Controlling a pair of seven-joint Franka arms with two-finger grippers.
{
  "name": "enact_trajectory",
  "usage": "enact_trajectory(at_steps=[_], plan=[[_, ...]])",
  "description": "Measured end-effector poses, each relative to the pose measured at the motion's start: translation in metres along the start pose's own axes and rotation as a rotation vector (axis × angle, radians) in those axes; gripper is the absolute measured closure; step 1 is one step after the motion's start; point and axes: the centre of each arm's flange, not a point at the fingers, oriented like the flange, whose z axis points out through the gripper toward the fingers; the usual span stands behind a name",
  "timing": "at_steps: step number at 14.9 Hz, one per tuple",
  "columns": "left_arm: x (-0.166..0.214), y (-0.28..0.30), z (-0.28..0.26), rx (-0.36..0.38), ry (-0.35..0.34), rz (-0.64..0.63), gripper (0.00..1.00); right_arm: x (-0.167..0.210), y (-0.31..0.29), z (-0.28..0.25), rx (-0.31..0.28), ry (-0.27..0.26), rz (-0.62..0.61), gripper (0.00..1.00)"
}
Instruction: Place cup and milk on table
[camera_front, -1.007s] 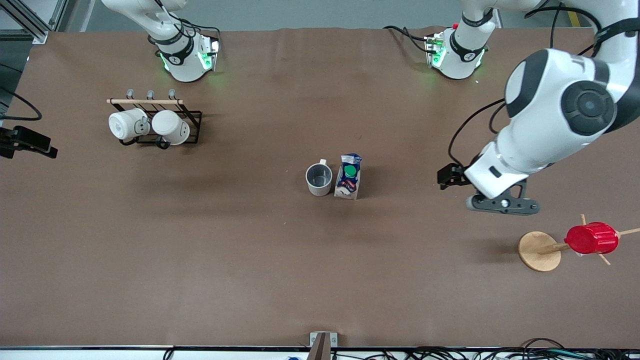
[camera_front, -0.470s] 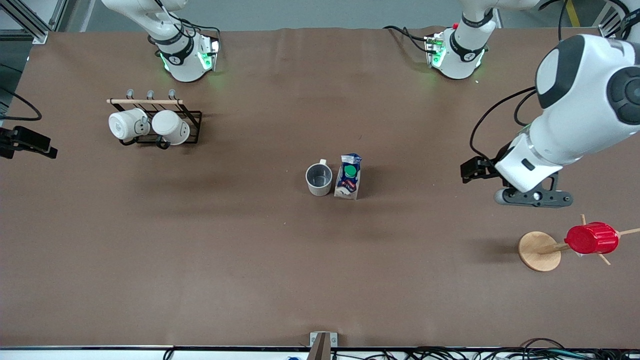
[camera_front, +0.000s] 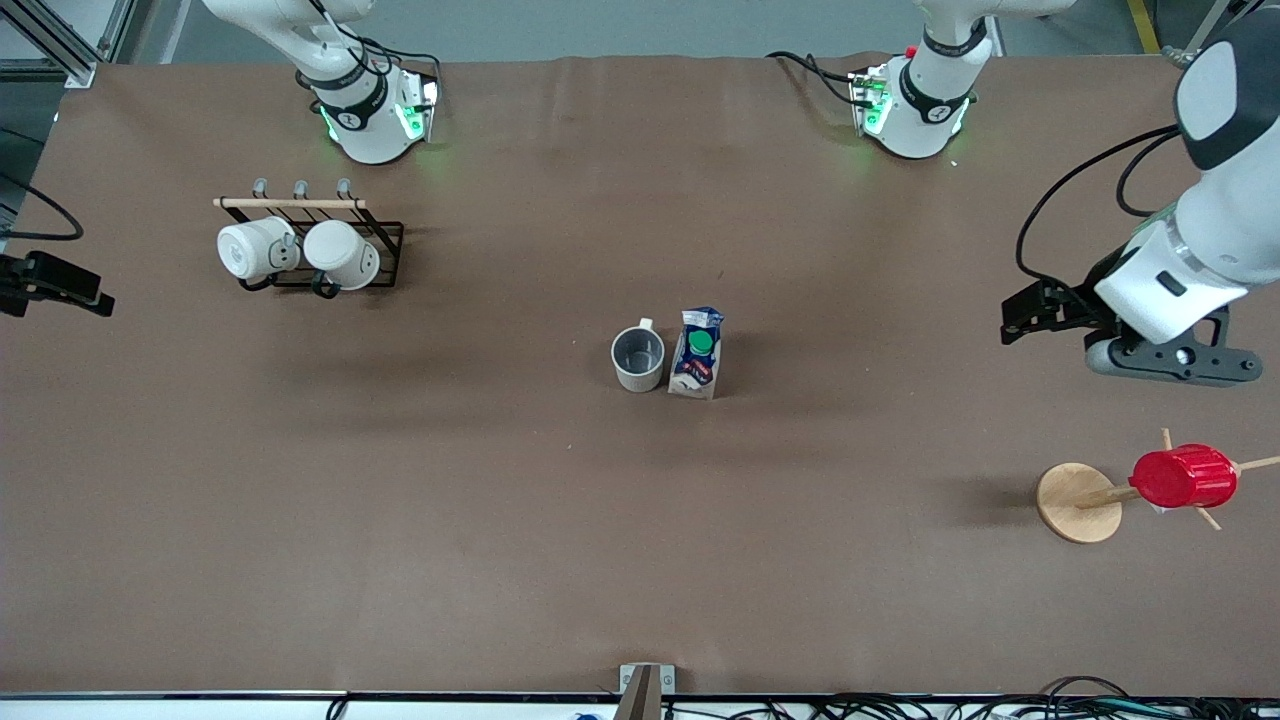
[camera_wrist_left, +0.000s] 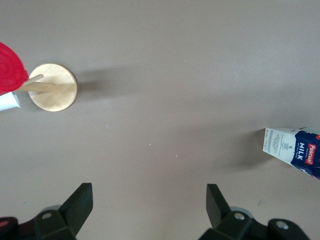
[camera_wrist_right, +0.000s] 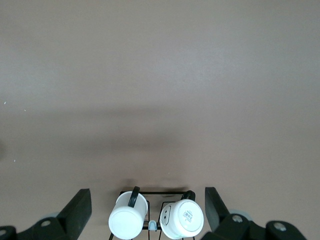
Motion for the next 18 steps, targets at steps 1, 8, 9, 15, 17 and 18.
enact_trajectory(at_steps=[1,8,9,15,17,18], plan=[[-0.001,0.0,-0.004,0.0,0.007,0.0,0.0,-0.002,0.0,-0.004,0.001,0.004,0.0,0.0],[-0.023,-0.006,-0.048,0.006,0.059,-0.013,0.0,-0.007,-0.001,-0.008,0.001,0.01,-0.001,0.0],[-0.027,-0.005,-0.05,0.007,0.057,-0.012,0.0,-0.007,-0.001,-0.008,0.001,0.01,-0.001,0.0],[-0.036,-0.001,-0.044,0.009,0.037,-0.007,0.0,-0.007,-0.001,-0.006,0.002,0.007,-0.002,0.0],[-0.036,-0.001,-0.043,0.009,0.035,-0.007,0.0,-0.007,-0.001,-0.006,0.002,0.007,-0.002,0.0],[-0.036,-0.001,-0.043,0.012,0.035,-0.009,0.0,-0.007,-0.002,-0.006,0.002,0.007,-0.003,0.0]])
